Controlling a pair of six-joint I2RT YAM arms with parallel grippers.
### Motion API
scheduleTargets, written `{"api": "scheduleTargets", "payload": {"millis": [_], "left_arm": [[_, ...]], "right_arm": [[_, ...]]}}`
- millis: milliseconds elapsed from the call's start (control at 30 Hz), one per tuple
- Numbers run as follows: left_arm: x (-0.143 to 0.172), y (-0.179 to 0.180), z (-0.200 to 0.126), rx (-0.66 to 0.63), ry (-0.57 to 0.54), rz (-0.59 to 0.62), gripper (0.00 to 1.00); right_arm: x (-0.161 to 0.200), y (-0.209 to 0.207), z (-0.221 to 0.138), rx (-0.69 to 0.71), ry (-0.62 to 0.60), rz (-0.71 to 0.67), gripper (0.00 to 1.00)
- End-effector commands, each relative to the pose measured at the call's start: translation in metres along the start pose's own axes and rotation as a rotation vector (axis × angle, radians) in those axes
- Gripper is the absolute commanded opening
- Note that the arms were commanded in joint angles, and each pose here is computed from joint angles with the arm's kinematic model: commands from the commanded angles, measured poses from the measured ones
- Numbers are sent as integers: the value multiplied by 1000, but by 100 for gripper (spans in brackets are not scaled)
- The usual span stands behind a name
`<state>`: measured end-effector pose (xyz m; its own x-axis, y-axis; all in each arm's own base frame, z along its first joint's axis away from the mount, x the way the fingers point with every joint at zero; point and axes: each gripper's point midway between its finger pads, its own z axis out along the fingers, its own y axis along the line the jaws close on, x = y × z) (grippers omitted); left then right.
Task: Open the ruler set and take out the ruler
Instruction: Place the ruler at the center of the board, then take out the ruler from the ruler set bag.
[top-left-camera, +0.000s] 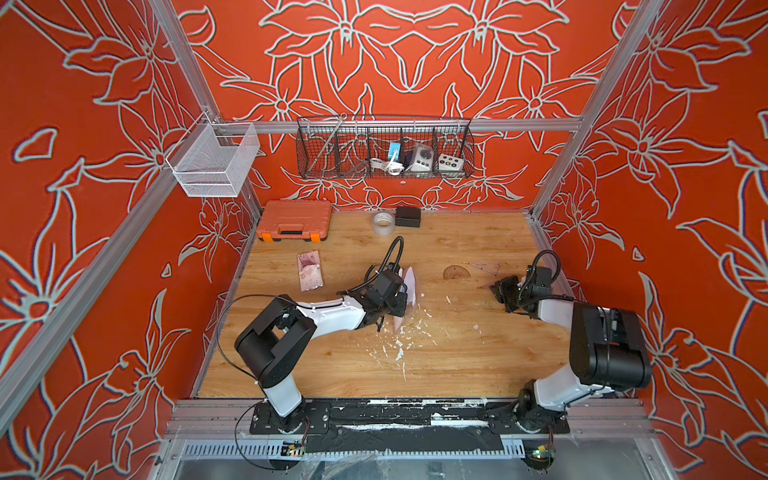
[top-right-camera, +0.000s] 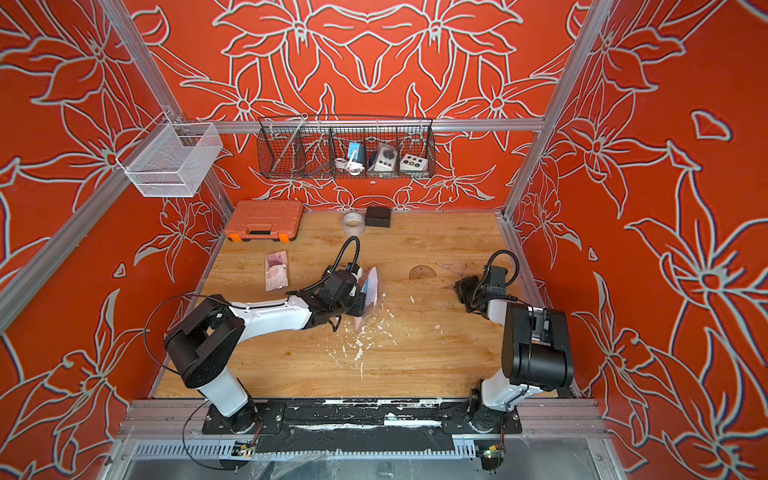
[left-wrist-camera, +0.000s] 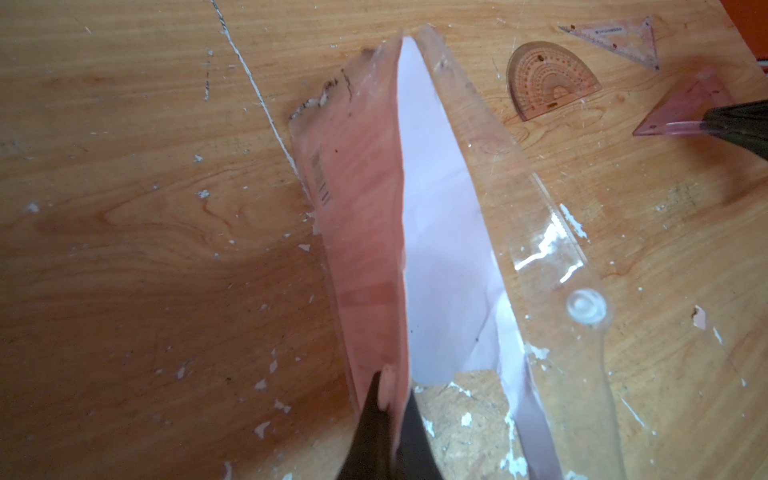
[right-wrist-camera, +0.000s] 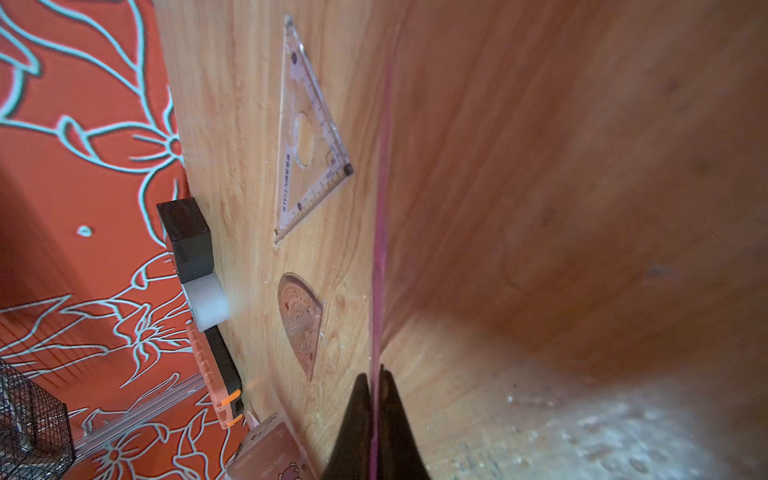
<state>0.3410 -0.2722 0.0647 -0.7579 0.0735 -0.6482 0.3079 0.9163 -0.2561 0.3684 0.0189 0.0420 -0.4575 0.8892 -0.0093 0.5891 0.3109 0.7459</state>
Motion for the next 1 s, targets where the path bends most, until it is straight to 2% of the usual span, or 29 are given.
{"api": "scheduleTargets", "payload": {"millis": [0, 67, 233, 400, 533, 633, 700, 767, 967], "left_arm": [[19, 6, 3, -34, 67, 4, 0], [19, 6, 4, -33, 68, 4, 0], [18, 5, 5, -24, 65, -1, 0], [19, 3, 6, -14, 70, -2, 0], [18, 2, 6, -13, 68, -2, 0], [17, 1, 6, -7, 64, -6, 0], [18, 0, 6, -1, 67, -6, 0], [19, 0, 7, -2, 68, -8, 0], [20, 1, 8, -9, 72, -7, 0]], "right_arm": [[-6, 4, -7, -12, -46, 18, 4], [-5, 7, -11, -4, -42, -1, 32], [-4, 10, -33, 27, -78, -29, 47], [-6, 39, -65, -29, -141, -137, 50], [12, 72, -75, -120, -87, -279, 49], [48, 104, -69, -174, 32, -505, 45], [91, 122, -60, -189, 164, -683, 41], [133, 129, -50, -193, 287, -801, 39], [209, 133, -23, -239, 505, -941, 33]]}}
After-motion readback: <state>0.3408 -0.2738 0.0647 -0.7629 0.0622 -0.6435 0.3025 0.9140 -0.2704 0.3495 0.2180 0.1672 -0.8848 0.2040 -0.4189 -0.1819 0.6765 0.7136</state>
